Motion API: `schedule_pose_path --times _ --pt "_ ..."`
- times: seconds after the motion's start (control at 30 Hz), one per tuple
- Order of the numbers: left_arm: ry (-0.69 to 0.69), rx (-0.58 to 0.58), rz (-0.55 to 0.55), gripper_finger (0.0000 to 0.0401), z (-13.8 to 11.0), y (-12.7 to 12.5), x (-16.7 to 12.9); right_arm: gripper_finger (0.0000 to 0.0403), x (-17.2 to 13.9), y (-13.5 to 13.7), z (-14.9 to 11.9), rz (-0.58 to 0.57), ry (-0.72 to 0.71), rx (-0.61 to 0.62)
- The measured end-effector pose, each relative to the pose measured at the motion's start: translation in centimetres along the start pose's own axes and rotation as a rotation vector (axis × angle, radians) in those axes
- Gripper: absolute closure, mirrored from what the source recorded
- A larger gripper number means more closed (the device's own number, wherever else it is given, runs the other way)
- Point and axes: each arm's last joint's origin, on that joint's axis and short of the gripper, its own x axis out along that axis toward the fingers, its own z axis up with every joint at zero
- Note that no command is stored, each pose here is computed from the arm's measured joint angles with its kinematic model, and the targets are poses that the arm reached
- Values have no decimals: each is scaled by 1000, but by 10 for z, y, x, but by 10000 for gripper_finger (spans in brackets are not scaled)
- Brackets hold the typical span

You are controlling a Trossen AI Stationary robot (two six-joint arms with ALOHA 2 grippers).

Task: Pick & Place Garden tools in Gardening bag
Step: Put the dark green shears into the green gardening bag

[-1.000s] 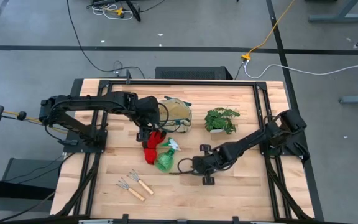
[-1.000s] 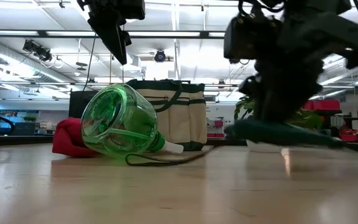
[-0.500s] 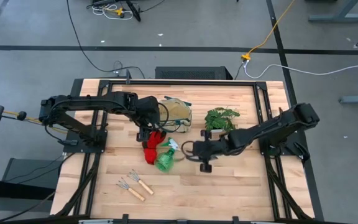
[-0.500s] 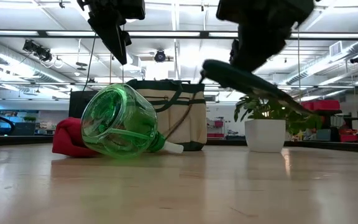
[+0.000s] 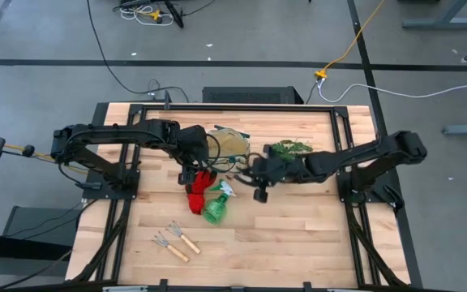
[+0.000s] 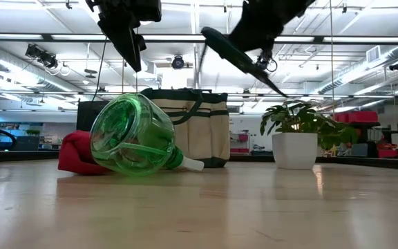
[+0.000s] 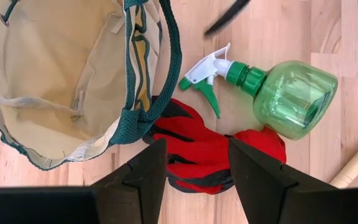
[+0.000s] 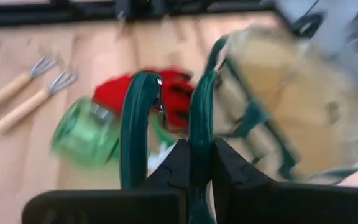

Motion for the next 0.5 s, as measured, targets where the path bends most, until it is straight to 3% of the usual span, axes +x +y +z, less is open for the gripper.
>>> schedule_pose_path --times 0.5 --pt "-6 0 0 224 1 0 0 381 -5 -40 37 -127 -306 72"
